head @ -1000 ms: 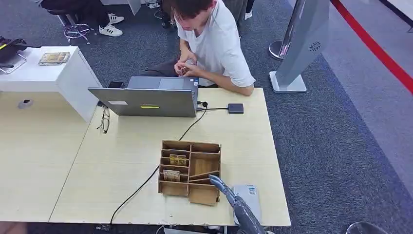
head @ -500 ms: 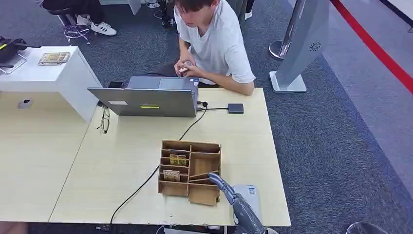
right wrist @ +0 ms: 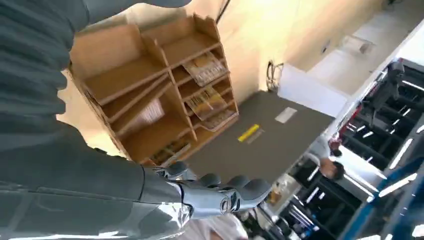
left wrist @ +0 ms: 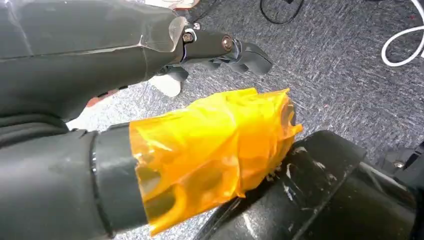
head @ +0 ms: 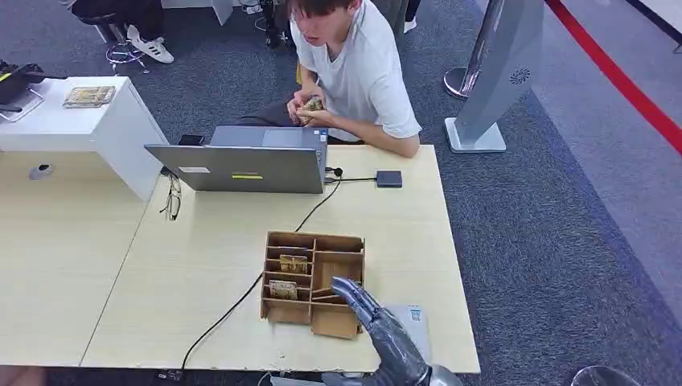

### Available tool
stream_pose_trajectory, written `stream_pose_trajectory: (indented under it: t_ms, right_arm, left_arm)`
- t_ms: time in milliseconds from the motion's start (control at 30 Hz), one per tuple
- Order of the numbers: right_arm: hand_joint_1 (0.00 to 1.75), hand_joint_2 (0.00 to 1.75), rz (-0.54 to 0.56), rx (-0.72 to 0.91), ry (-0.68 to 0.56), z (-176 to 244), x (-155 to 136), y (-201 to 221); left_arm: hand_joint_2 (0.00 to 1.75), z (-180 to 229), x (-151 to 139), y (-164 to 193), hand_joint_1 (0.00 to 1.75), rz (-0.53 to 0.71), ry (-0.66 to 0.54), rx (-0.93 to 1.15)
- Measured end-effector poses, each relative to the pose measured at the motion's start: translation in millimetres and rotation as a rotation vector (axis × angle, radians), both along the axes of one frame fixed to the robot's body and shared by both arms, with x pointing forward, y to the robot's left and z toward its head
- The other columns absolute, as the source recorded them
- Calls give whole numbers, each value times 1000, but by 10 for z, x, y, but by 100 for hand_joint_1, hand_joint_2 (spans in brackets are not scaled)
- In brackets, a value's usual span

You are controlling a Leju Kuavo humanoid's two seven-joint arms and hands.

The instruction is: Pass the card to the sensor for recognition and then transmit it.

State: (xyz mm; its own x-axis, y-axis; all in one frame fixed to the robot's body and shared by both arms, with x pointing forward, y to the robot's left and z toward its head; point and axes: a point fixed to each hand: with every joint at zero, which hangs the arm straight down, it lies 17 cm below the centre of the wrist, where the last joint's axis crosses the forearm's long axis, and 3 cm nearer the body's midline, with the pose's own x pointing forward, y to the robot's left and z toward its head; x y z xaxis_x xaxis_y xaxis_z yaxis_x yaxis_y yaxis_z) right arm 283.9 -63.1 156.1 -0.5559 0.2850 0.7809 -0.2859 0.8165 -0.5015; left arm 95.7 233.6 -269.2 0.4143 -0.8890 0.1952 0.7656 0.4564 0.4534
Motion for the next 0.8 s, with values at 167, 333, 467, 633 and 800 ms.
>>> stream_pose_trajectory:
  t_ms: [167,333,467,633,800]
  right_arm:
    - [0,175,-60,-87,-118,174,135,27]
    - [0,175,-164,-187,-248,426,257,52]
    - [0,175,-228,-291,-342,536,357,46]
    - [0,175,-292,-361,-407,658,491,10]
    - [0,175,-329,-391,-427,711,579,-29]
  left_arm:
    - [0,-6,-3,4,0,-14,9,7]
    - [0,-10,11,18,0,-39,15,6]
    - [0,-7,48,17,0,-59,14,7]
    - [0,0,101,18,0,-75,13,13]
    - [0,4,128,26,0,-87,9,18]
